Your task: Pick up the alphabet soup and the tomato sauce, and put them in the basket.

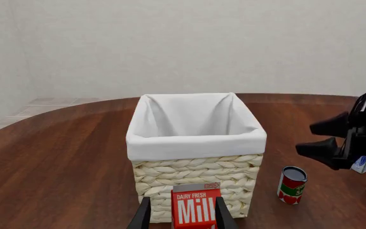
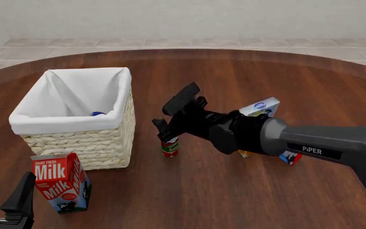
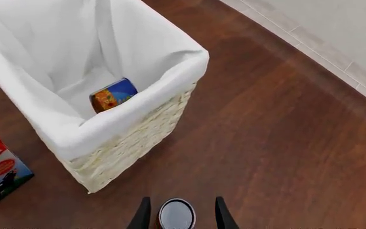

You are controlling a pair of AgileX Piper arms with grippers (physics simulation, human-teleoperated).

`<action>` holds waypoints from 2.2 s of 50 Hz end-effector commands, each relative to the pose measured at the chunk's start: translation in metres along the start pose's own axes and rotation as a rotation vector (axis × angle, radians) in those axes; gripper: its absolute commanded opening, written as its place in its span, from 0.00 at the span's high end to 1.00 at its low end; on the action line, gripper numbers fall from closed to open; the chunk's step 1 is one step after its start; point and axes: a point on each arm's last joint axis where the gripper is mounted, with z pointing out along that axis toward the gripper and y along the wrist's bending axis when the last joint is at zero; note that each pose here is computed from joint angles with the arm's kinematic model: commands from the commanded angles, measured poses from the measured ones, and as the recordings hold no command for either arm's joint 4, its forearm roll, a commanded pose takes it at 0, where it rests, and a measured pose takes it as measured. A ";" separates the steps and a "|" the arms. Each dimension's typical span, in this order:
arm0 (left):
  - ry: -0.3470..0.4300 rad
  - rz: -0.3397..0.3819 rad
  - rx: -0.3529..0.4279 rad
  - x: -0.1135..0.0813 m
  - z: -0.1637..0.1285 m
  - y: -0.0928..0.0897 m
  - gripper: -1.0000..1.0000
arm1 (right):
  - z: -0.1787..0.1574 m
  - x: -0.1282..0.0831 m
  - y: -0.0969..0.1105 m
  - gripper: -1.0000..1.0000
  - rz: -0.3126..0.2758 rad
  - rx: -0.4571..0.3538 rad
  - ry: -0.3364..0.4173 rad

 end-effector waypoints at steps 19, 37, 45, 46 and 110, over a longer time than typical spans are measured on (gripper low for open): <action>0.000 0.000 0.000 0.000 0.000 0.000 0.00 | 0.008 0.019 0.001 0.00 0.003 -0.006 0.052; 0.000 0.000 0.000 0.000 0.000 0.000 0.00 | 0.013 0.027 0.008 0.00 0.005 -0.021 0.075; 0.000 0.000 0.000 0.000 0.000 0.000 0.00 | 0.014 0.030 0.009 0.00 0.010 -0.023 0.082; 0.000 0.000 0.000 0.000 0.000 0.000 0.00 | 0.014 0.031 0.008 0.00 0.010 -0.021 0.083; 0.000 0.000 0.000 0.000 0.000 0.000 0.00 | 0.030 0.066 0.008 0.00 0.033 -0.015 0.144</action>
